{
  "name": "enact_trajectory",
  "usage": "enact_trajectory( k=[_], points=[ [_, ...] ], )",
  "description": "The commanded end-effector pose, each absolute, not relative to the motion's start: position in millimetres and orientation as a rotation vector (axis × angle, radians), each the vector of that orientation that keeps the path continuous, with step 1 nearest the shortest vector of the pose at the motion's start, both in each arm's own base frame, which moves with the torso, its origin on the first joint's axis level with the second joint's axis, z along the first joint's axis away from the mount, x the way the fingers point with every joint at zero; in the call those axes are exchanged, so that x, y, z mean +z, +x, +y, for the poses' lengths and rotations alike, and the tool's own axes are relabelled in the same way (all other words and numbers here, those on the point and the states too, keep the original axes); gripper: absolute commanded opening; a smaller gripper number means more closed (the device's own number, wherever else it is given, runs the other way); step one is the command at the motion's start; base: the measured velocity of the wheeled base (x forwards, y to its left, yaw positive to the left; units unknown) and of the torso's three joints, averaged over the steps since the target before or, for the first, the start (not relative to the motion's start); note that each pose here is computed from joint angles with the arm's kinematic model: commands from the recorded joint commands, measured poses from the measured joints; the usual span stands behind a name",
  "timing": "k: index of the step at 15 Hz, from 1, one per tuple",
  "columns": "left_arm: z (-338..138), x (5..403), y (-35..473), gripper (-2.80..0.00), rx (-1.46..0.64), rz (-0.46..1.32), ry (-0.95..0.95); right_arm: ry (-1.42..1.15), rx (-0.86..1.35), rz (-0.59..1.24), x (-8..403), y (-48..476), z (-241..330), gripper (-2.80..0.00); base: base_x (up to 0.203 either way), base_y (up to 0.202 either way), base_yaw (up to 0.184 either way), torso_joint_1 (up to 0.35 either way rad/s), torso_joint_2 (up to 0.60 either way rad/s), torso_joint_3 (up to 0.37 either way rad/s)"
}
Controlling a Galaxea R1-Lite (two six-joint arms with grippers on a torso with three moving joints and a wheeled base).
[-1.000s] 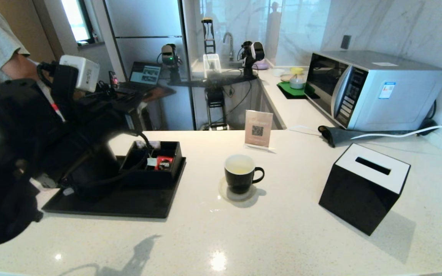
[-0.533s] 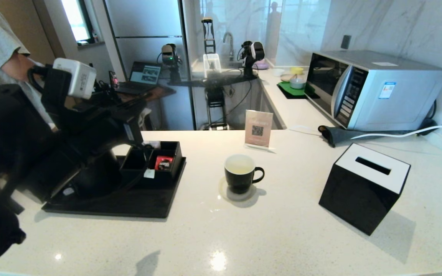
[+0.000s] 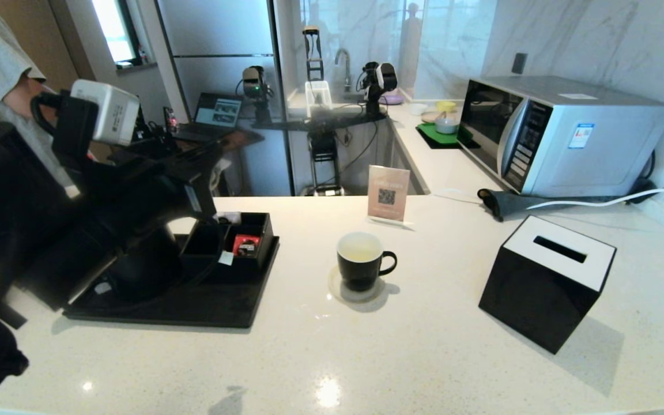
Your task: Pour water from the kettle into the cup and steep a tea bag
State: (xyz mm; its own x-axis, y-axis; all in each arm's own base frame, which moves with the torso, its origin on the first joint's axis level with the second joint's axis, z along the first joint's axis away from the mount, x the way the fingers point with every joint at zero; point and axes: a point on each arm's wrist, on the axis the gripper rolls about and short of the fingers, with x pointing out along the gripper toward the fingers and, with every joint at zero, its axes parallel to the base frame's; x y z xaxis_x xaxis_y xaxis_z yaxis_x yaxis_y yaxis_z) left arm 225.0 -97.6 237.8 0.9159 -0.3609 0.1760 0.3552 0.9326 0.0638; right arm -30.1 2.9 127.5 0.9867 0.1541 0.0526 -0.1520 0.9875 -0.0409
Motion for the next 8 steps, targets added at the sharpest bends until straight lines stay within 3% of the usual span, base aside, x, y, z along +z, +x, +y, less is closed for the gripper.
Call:
enact_trajectory(
  k=[1, 8],
  points=[
    [-100.2, 239.4, 224.3, -2.80, -0.379, -0.197, 0.028, -0.037, 0.248, 0.047, 159.9, -5.6, 4.9, -2.80, 0.000, 0.000, 0.000, 0.000, 0.00, 0.000],
    [-110.4, 237.3, 220.7, -2.80, -0.422, -0.190, 0.029, -0.009, 0.812, 0.124, 227.4, 98.5, 22.0, -2.80, 0.000, 0.000, 0.000, 0.000, 0.00, 0.000]
  ],
)
